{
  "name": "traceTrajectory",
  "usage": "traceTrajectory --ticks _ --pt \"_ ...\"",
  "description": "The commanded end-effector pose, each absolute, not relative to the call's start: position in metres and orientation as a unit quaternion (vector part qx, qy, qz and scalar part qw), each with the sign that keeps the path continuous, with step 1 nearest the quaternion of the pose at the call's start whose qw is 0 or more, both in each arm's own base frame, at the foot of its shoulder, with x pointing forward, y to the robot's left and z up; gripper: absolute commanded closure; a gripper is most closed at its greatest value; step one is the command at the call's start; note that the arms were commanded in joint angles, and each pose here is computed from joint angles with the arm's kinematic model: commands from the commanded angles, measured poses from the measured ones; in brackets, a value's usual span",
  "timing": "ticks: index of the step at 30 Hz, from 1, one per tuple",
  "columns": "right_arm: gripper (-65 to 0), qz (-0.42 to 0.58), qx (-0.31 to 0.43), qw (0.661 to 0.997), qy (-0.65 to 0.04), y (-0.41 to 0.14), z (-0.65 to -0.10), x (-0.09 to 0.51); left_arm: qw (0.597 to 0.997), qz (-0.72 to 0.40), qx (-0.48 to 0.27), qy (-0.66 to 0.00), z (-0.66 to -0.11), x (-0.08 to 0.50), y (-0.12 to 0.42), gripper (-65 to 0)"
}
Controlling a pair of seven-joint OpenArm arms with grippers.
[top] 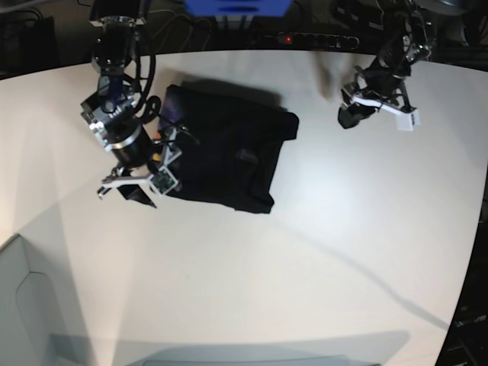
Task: Fold the T-shirt properly
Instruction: 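Lift the left gripper off and reposition it at the bundle's side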
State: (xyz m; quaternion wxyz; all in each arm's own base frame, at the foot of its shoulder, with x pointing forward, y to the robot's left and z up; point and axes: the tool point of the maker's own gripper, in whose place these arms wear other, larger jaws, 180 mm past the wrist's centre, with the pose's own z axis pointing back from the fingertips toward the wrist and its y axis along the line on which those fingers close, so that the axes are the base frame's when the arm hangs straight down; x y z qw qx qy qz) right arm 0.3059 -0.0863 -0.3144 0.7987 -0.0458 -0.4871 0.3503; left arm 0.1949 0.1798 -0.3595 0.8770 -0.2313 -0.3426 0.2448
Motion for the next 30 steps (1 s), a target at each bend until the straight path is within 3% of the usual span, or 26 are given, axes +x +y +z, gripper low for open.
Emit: traceTrajectory --ticks 1,7,12,19,30 --pt "-32.8 0.348 -0.043 0.786 -0.509 -0.083 -0.302 0.311 0.861 0.231 -0.262 -0.370 -0.339 0.212 0.168 -23.6" --pt "-32.8 0.348 -0.043 0.786 -0.509 -0.083 -0.302 0.311 0.840 0.146 -0.367 -0.372 -0.309 0.246 0.080 -36.8" --pt "-32.8 0.348 -0.043 0.786 -0.509 -0.083 -0.302 0.311 0.846 0.098 -0.395 -0.343 -0.318 0.252 0.038 -41.3" --pt "-32.8 0.347 -0.040 0.794 -0.498 -0.085 -0.310 0.303 0.892 0.115 -0.286 -0.330 -0.373 0.254 0.085 -41.5" --pt "-32.8 0.347 -0.040 0.794 -0.498 -0.085 -0.310 0.303 0.881 0.168 -0.241 -0.370 -0.363 0.269 0.142 -41.5"
